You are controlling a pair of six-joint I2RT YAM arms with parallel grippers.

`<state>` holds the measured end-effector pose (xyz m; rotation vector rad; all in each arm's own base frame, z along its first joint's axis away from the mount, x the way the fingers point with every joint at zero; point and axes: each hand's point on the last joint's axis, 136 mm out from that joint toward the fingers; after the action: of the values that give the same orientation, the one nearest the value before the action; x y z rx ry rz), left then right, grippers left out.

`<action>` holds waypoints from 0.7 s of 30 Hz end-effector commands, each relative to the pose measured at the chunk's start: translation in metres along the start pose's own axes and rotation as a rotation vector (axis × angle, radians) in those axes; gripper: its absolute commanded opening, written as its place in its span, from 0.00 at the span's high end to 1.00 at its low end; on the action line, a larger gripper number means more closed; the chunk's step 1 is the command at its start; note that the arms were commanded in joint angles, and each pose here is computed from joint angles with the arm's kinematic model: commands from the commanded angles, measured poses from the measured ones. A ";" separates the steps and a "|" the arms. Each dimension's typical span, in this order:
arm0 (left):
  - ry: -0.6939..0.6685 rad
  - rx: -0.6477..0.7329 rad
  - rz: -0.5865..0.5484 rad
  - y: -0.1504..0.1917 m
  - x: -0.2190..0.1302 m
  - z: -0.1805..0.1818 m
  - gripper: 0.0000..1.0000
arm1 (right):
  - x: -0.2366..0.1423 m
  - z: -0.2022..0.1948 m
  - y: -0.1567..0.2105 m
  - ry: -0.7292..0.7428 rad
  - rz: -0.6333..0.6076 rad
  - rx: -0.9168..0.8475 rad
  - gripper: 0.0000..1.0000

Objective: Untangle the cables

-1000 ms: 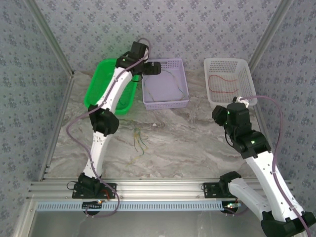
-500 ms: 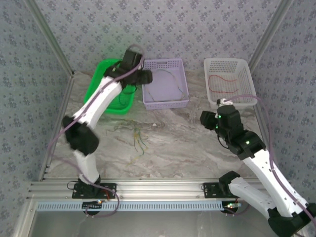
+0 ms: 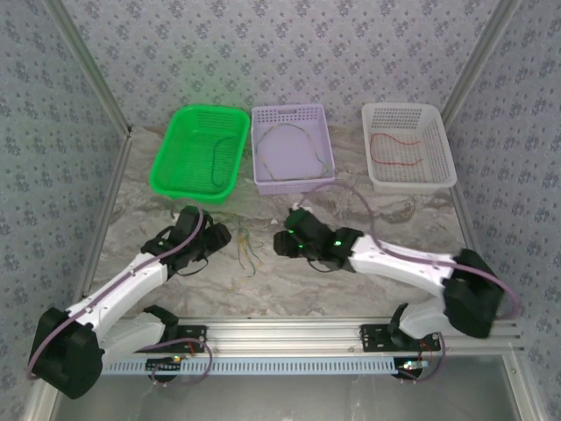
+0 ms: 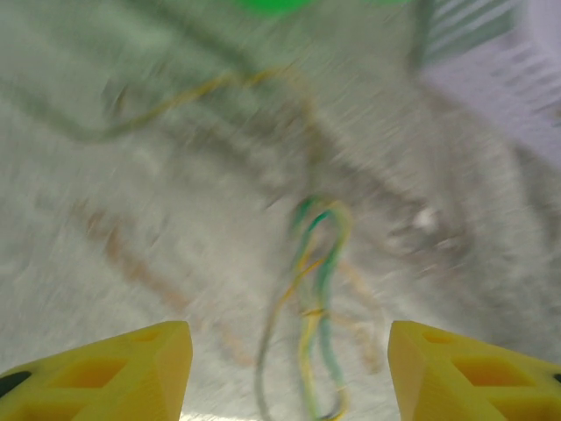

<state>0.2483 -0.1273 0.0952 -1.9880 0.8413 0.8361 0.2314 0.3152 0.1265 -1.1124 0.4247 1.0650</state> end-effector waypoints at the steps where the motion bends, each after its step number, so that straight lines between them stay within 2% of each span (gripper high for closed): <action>1: 0.056 -0.032 -0.045 -0.015 -0.009 -0.015 0.37 | 0.016 0.032 -0.009 0.028 -0.007 -0.138 0.53; 4: 0.066 -0.052 -0.034 -0.012 -0.007 -0.005 0.37 | 0.032 0.028 0.014 0.093 0.055 -0.199 0.62; 8: 0.080 -0.067 -0.017 -0.008 -0.002 0.001 0.39 | 0.043 0.043 0.034 0.174 0.069 -0.287 0.62; 11: 0.082 -0.074 -0.013 -0.008 0.002 0.002 0.43 | 0.066 0.044 0.049 0.240 0.115 -0.339 0.66; 21: 0.100 -0.087 0.007 -0.009 0.008 0.003 0.46 | 0.096 0.030 0.057 0.345 0.173 -0.358 0.71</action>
<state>0.2575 -0.1174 0.0906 -2.1079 0.8508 0.8292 0.2148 0.3956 0.0361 -1.5660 0.5972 1.1635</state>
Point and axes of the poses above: each hand's point on the last joint's axis, 136 mm out from that joint toward the fingers, its own x axis out along the fingers, its own z axis along the line the jaws close on, y = z × x, and after that the axes turned 4 degrees about x, right-handed
